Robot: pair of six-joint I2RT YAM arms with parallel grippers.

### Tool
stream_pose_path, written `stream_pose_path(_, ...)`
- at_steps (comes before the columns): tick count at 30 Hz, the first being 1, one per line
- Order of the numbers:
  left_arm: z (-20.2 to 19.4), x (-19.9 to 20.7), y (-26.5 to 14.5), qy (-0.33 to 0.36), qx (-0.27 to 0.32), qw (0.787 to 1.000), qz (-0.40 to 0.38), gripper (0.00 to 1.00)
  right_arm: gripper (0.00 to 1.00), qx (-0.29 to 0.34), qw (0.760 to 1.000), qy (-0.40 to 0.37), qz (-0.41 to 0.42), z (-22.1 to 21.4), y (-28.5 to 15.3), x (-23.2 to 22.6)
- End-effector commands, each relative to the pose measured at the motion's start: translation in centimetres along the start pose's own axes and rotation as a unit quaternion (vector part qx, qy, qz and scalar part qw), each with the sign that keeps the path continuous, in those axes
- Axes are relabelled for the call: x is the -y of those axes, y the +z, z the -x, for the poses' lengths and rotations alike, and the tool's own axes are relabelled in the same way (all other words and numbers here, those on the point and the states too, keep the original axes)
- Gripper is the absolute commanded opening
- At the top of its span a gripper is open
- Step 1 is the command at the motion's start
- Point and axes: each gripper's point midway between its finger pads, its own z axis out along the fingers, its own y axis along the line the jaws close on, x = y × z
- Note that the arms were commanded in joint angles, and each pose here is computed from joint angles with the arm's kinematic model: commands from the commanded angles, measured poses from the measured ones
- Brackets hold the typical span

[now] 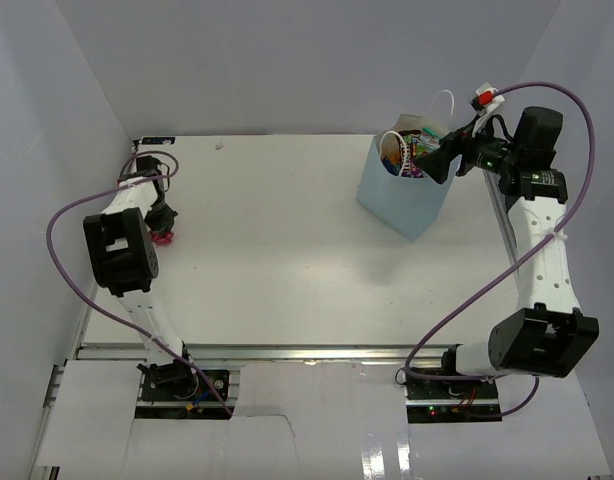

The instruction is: Place the snacks into the paper bag

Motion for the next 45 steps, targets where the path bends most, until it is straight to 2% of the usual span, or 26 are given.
stream_pose_path(1, -0.5, 2.4, -4.4, 0.021, 0.005, 0.992, -0.126, 0.03, 0.98, 0.047, 0.996, -0.066, 0.047, 3.8, -1.6, -3.3)
stream_pose_path(3, -2.1, 5.0, -7.1, 0.04, -0.022, 0.972, -0.23, 0.02, 0.98, 0.055, 0.989, -0.112, 0.081, 4.5, -2.1, -5.7)
stream_pose_path(5, -3.6, 7.0, -10.6, 0.067, -0.015, 0.938, -0.341, 0.01, 0.98, 0.064, 0.978, -0.145, 0.136, 5.0, -2.4, -8.9)
stream_pose_path(6, -5.8, 9.1, -14.0, 0.09, -0.045, 0.894, -0.437, 0.01, 0.98, 0.056, 0.97, -0.163, 0.172, 4.3, -2.0, -11.2)
stream_pose_path(7, -7.4, 10.0, -15.3, 0.105, -0.045, 0.862, -0.494, 0.01, 0.98, 0.048, 0.966, -0.168, 0.192, 3.5, -1.3, -12.8)
stream_pose_path(8, -8.0, 10.4, -18.6, 0.11, -0.036, 0.832, -0.543, 0.01, 0.98, 0.042, 0.956, -0.174, 0.232, 2.8, -0.6, -15.7)
stream_pose_path(9, -10.9, 11.4, -22.1, 0.144, -0.067, 0.775, -0.612, 0.01, 0.98, 0.029, 0.951, -0.173, 0.255, 1.5, -0.2, -17.1)
stream_pose_path(10, -11.4, 12.3, -24.6, 0.17, -0.04, 0.731, -0.659, 0.01, 0.98, 0.013, 0.947, -0.161, 0.278, -0.3, 0.3, -18.3)
stream_pose_path(11, -13.4, 12.1, -26.2, 0.176, -0.055, 0.71, -0.68, 0.01, 0.98, 0.005, 0.935, -0.159, 0.317, -1.4, 0.8, -20.9)
stream_pose_path(12, -17.1, 12.4, -29.1, 0.222, -0.084, 0.657, -0.716, 0.01, 0.98, 0.0, 0.928, -0.158, 0.336, -2.4, 1.0, -22.0)
stream_pose_path(13, -18.2, 12.9, -31.3, 0.254, -0.058, 0.611, -0.747, 0.02, 0.98, -0.01, 0.922, -0.156, 0.353, -3.6, 1.3, -22.8)
stream_pose_path(14, -20.0, 12.5, -32.0, 0.262, -0.077, 0.596, -0.755, 0.02, 0.97, -0.009, 0.908, -0.172, 0.381, -4.1, 1.4, -24.8)
stream_pose_path(15, -22.6, 12.5, -33.7, 0.295, -0.09, 0.561, -0.768, 0.02, 0.95, -0.004, 0.893, -0.212, 0.396, -4.7, 1.3, -25.5)
stream_pose_path(17, -26.0, 12.3, -35.3, 0.331, -0.117, 0.523, -0.777, 0.03, 0.93, 0.009, 0.859, -0.27, 0.435, -5.6, 1.1, -27.5)
stream_pose_path(18, -26.9, 12.2, -35.6, 0.338, -0.128, 0.513, -0.778, 0.03, 0.92, 0.012, 0.844, -0.3, 0.444, -6.3, 1.1, -27.9)
stream_pose_path(19, -27.8, 12.1, -35.9, 0.347, -0.136, 0.503, -0.78, 0.03, 0.9, 0.029, 0.809, -0.368, 0.458, -7.5, 1.0, -28.0)
stream_pose_path(20, -29.4, 11.9, -36.6, 0.36, -0.149, 0.489, -0.78, 0.03, 0.9, 0.031, 0.789, -0.394, 0.471, -8.7, 0.9, -28.4)
stream_pose_path(23, -31.3, 11.4, -37.8, 0.377, -0.164, 0.468, -0.782, 0.03, 0.9, 0.019, 0.763, -0.454, 0.459, -10.2, 1.8, -27.8)
stream_pose_path(26, -32.4, 10.9, -38.7, 0.386, -0.167, 0.455, -0.785, 0.03, 0.9, 0.008, 0.752, -0.467, 0.465, -11.4, 2.1, -27.6)
stream_pose_path(32, -33.6, 10.5, -39.8, 0.394, -0.175, 0.443, -0.786, 0.04, 0.93, -0.001, 0.755, -0.467, 0.461, -12.3, 3.1, -28.4)
stream_pose_path(33, -33.6, 10.4, -39.9, 0.393, -0.175, 0.444, -0.786, 0.05, 0.93, -0.005, 0.762, -0.468, 0.449, -12.2, 3.6, -28.2)
stream_pose_path(36, -33.5, 10.3, -40.3, 0.393, -0.169, 0.442, -0.788, 0.05, 1.0, -0.016, 0.769, -0.457, 0.446, -12.8, 3.7, -28.2)
stream_pose_path(38, -33.4, 10.1, -40.5, 0.392, -0.166, 0.442, -0.79, 0.08, 0.93, -0.024, 0.771, -0.455, 0.445, -13.4, 3.6, -28.2)
stream_pose_path(42, -33.5, 9.9, -40.3, 0.392, -0.168, 0.443, -0.789, 0.11, 0.72, -0.03, 0.779, -0.45, 0.437, -13.3, 3.6, -28.1)
stream_pose_path(43, -33.6, 9.9, -40.2, 0.391, -0.171, 0.444, -0.788, 0.12, 0.64, -0.03, 0.782, -0.447, 0.434, -13.2, 3.6, -28.1)
stream_pose_path(45, -33.7, 9.9, -40.0, 0.391, -0.172, 0.446, -0.787, 0.15, 0.57, -0.03, 0.783, -0.448, 0.431, -13.0, 3.6, -28.1)
